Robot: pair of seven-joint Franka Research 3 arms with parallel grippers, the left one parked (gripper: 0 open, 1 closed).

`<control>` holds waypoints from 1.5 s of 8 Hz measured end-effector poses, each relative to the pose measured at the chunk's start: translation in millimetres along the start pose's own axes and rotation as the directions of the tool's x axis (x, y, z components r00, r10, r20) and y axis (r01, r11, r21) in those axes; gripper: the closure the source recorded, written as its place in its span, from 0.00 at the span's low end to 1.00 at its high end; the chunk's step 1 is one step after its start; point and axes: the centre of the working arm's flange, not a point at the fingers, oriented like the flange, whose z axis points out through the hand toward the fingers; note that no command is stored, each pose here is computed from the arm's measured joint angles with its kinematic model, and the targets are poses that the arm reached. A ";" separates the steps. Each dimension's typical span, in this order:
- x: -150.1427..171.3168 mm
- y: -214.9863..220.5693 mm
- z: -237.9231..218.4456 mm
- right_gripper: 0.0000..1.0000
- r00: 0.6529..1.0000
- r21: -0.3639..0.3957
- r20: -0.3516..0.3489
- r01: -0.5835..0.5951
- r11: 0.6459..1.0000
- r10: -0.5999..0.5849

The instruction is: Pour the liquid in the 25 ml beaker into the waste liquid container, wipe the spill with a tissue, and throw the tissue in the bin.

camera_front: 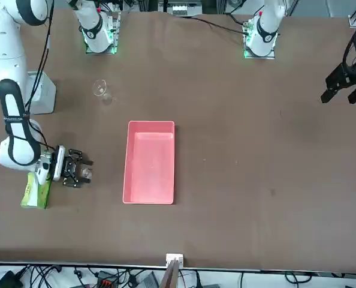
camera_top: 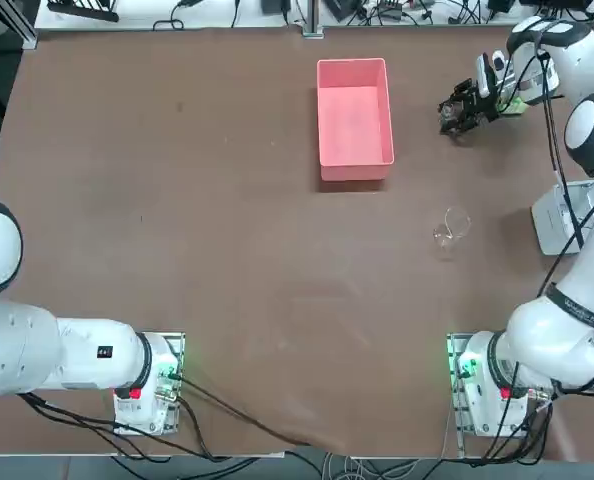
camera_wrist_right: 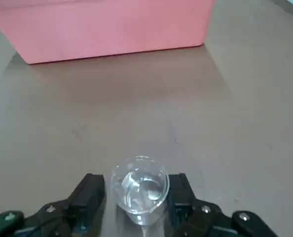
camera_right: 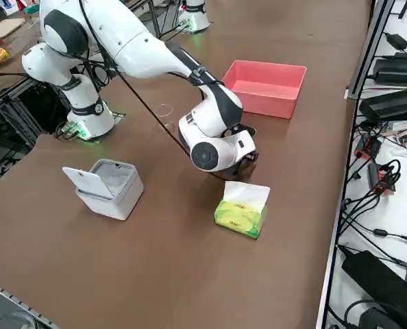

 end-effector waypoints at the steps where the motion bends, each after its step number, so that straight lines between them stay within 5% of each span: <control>1: 1.0 0.2 0.9 0.27 1.000 0.001 0.000 0.002 1.000 -0.002; 6: 2.4 0.7 1.6 0.50 1.000 0.002 0.001 0.004 1.000 -0.004; 12: 5.5 4.1 -0.1 0.52 1.000 -0.004 0.002 0.012 1.000 -0.012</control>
